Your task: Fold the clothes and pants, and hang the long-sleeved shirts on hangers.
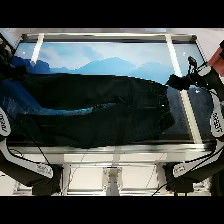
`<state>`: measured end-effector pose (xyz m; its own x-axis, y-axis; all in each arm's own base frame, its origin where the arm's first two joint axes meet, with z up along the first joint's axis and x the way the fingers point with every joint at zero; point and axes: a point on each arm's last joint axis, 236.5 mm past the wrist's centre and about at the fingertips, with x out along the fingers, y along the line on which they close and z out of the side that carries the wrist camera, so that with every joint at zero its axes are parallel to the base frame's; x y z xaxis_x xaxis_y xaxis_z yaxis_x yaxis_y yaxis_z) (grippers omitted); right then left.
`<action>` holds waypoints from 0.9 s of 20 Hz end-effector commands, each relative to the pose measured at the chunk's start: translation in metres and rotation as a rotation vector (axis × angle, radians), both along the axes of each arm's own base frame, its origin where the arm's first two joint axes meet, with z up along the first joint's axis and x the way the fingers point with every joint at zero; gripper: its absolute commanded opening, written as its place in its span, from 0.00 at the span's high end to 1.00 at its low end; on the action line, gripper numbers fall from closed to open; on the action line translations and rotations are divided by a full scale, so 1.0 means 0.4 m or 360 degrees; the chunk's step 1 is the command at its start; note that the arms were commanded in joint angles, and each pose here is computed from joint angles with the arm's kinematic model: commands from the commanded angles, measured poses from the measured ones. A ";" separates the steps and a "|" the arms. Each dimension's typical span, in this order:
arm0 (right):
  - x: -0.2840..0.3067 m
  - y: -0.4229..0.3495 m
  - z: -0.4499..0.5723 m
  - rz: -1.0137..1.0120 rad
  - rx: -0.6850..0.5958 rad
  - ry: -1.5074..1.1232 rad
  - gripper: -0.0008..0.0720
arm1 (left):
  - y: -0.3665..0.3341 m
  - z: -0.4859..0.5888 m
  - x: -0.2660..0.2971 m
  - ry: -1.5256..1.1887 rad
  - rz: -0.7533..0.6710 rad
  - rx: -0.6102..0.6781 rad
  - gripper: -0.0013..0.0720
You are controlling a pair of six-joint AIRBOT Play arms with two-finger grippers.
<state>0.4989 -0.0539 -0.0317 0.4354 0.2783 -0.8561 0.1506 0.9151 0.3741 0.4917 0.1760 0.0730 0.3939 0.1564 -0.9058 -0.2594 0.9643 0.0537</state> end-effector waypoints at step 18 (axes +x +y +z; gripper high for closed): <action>0.051 0.098 -0.188 -0.0113 0.0184 0.0131 0.50 | 0.056 -0.075 0.097 -0.0110 -0.0055 0.0127 0.94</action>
